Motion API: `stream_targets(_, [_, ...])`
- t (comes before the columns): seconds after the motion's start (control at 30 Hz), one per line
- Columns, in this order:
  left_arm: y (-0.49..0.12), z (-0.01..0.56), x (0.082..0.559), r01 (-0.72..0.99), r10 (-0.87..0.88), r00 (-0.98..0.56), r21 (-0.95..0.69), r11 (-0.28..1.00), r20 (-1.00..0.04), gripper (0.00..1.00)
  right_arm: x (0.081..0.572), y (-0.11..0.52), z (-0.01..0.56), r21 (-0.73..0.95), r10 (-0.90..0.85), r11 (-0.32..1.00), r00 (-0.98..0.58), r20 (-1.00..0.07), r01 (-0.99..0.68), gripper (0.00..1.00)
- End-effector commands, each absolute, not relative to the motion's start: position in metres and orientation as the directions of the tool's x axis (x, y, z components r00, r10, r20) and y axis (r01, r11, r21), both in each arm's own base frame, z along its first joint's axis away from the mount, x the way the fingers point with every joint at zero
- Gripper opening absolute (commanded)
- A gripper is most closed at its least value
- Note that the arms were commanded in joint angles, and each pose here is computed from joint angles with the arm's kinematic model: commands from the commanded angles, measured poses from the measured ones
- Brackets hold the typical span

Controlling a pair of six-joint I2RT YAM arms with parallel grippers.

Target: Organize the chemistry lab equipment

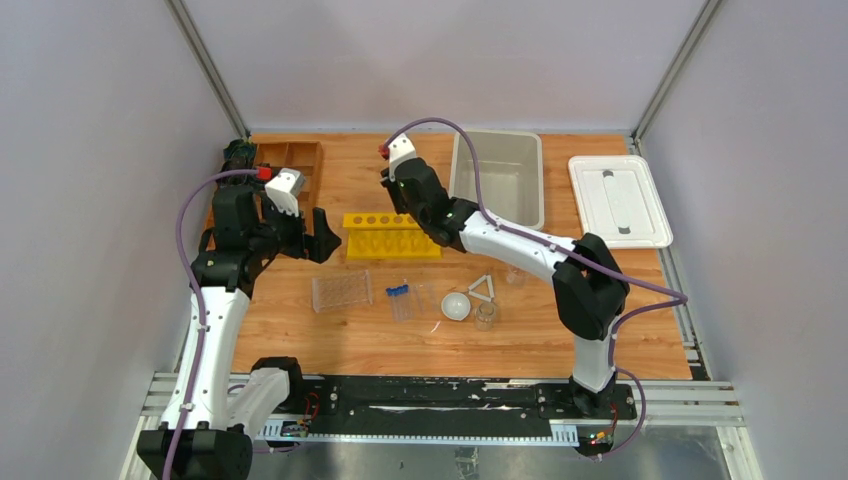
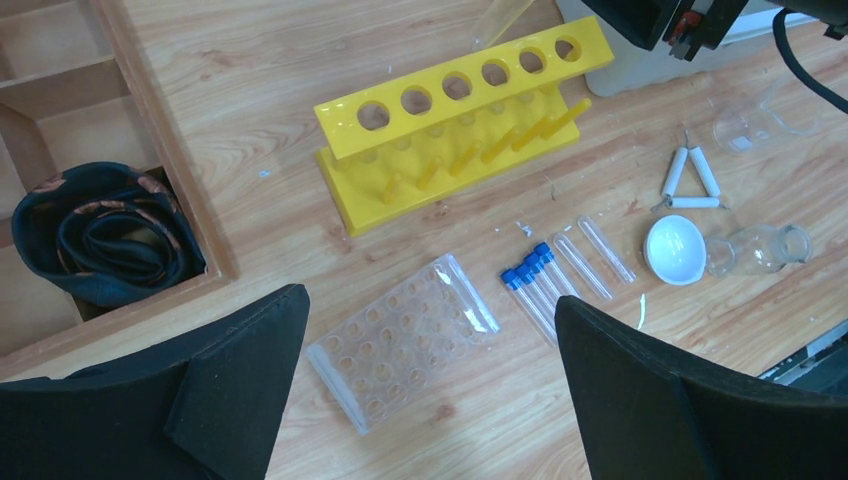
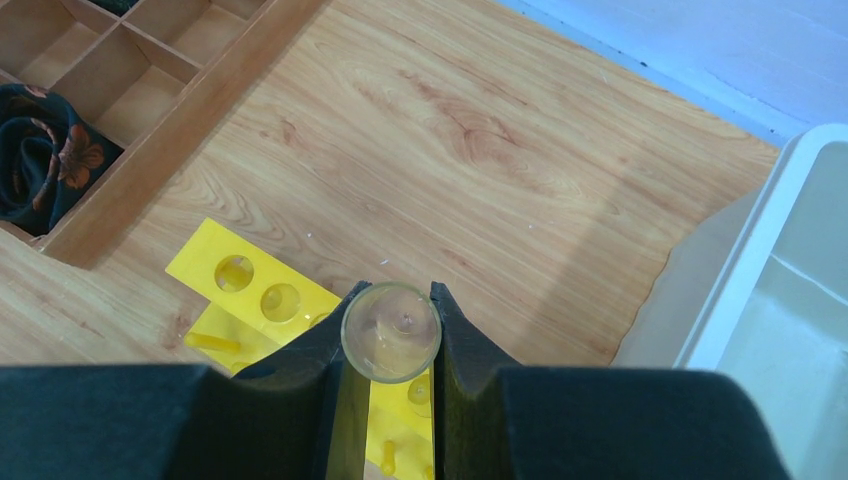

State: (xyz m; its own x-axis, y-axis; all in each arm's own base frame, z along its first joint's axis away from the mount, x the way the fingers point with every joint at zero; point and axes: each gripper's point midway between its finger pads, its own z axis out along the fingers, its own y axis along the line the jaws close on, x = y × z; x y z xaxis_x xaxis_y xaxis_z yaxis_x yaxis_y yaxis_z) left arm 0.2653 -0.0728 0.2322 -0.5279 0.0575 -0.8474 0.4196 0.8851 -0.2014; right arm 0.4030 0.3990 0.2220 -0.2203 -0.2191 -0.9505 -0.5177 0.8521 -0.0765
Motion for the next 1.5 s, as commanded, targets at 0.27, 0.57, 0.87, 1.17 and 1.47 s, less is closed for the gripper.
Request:
stream_targets(0.27, [-0.067, 0.244, 0.270, 0.413, 0.073, -0.486, -0.155, 0.898, -0.871, 1.00, 0.398, 0.386, 0.266, -0.043, -0.139, 0.862, -0.154, -0.978, -0.505, 0.00])
stream_targets(0.57, [-0.067, 0.244, 0.270, 0.411, 0.070, -0.487, -0.158, 0.898, -0.871, 1.00, 0.379, 0.384, 0.270, 0.021, -0.096, 0.835, -0.183, -0.978, -0.550, 0.00])
stream_targets(0.87, [-0.067, 0.247, 0.270, 0.414, 0.073, -0.480, -0.152, 0.898, -0.874, 1.00, 0.377, 0.383, 0.234, 0.014, -0.142, 0.835, -0.240, -0.960, -0.550, 0.00])
stream_targets(1.17, [-0.067, 0.248, 0.269, 0.416, 0.079, -0.476, -0.146, 0.898, -0.876, 1.00, 0.383, 0.389, 0.217, 0.000, -0.169, 0.834, -0.257, -0.952, -0.551, 0.00])
stream_targets(1.47, [-0.066, 0.251, 0.270, 0.417, 0.084, -0.469, -0.137, 0.899, -0.879, 1.00, 0.385, 0.394, 0.197, -0.011, -0.202, 0.832, -0.285, -0.937, -0.554, 0.00])
